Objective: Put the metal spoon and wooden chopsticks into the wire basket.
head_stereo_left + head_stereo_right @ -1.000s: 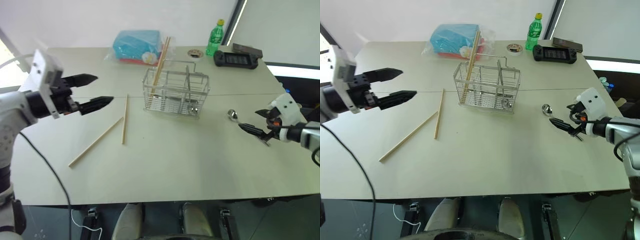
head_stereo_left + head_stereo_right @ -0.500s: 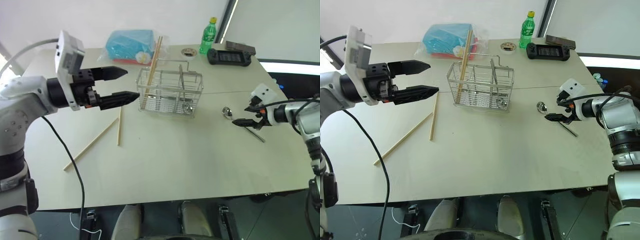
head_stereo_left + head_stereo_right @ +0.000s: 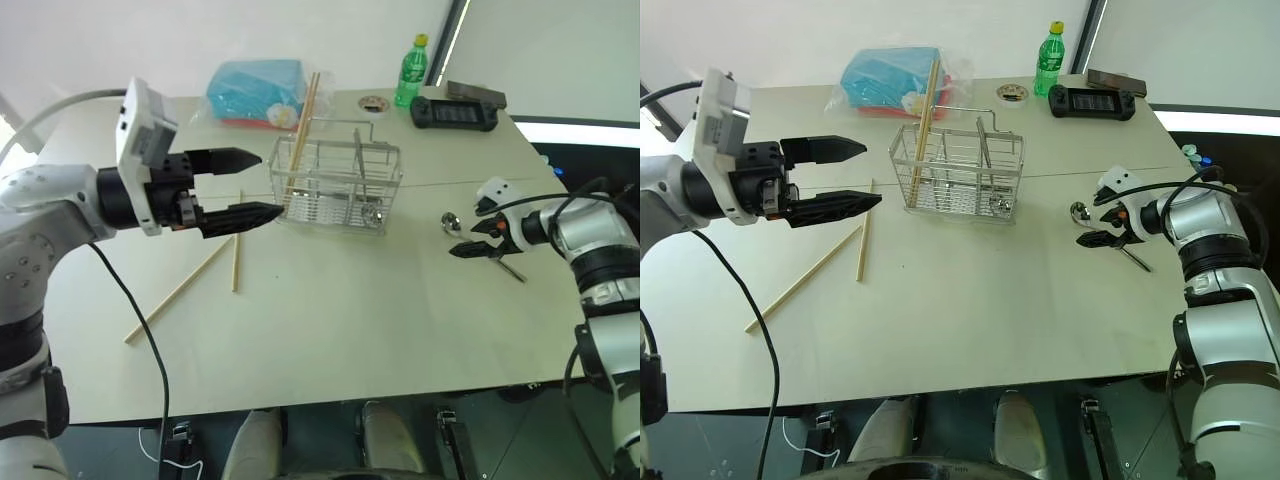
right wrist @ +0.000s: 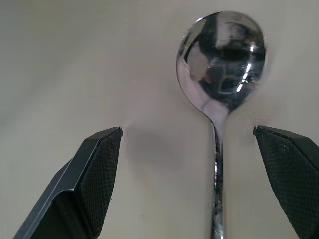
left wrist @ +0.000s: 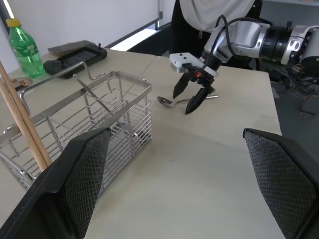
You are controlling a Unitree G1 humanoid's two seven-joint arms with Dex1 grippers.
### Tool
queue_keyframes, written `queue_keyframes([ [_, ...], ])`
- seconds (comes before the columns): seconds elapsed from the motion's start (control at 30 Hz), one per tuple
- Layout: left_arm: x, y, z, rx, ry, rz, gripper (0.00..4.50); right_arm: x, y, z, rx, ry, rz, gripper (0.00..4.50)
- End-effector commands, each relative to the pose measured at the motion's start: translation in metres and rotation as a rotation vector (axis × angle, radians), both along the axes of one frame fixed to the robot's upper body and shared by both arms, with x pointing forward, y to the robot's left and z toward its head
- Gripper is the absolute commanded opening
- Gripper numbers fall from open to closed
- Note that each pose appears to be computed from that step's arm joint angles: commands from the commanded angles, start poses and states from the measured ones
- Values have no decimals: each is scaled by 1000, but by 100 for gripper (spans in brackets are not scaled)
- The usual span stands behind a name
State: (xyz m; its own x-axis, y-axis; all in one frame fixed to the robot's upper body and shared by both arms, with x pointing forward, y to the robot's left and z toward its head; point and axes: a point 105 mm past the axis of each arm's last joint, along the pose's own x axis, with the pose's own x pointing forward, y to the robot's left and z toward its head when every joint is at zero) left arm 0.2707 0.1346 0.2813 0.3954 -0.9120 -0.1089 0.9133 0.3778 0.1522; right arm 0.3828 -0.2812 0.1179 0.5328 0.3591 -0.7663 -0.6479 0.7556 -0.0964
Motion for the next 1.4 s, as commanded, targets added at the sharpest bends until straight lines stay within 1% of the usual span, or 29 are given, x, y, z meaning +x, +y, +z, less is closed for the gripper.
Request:
queue_keyframes([
  [0.03, -8, -1, 8, 5, -30, -18, 450, 3, 1, 4, 0, -10, 0, 414],
  [0.1, -11, -3, 7, 10, -14, -40, 450, 1, 1, -3, 1, 5, 2, 353],
  [0.3, -17, -4, 7, 23, 9, -76, 450, 0, 4, -7, 18, 10, 8, 49],
  [0.33, -18, -4, 7, 24, 11, -79, 450, 0, 4, -8, 21, 10, 7, 4],
  [0.5, -20, -5, 8, 26, 14, -87, 450, 1, 8, -6, 40, -21, 19, 4],
  [0.6, -19, -5, 10, 22, 12, -82, 450, 3, 19, 7, 99, -91, 62, 4],
  [0.67, -17, -4, 11, 16, 6, -70, 450, 1, 34, 26, 194, -159, 113, 4],
  [0.73, -14, -3, 14, 5, -4, -55, 450, -7, 48, 49, 321, -213, 151, 4],
  [0.8, -13, -1, 17, -4, -15, -38, 450, -23, 58, 72, 443, -247, 204, 4],
  [0.87, -11, 1, 20, -12, -24, -24, 450, -43, 64, 90, 531, -269, 270, 4],
  [0.97, -7, 6, 25, -25, -38, 0, 450, -67, 68, 113, 599, -292, 339, 4],
  [1.03, -5, 7, 27, -33, -46, 10, 450, -70, 71, 129, 628, -338, 352, 4],
  [1.13, -2, 8, 29, -36, -56, 15, 450, -62, 81, 162, 719, -453, 347, 4],
  [1.23, 2, 7, 32, -42, -69, 18, 450, -42, 101, 201, 831, -597, 317, 4],
  [1.3, 4, 7, 34, -46, -74, 18, 450, -30, 116, 217, 876, -659, 299, 4],
  [1.4, 6, 7, 36, -50, -80, 18, 450, -13, 142, 232, 912, -724, 289, 4],
])
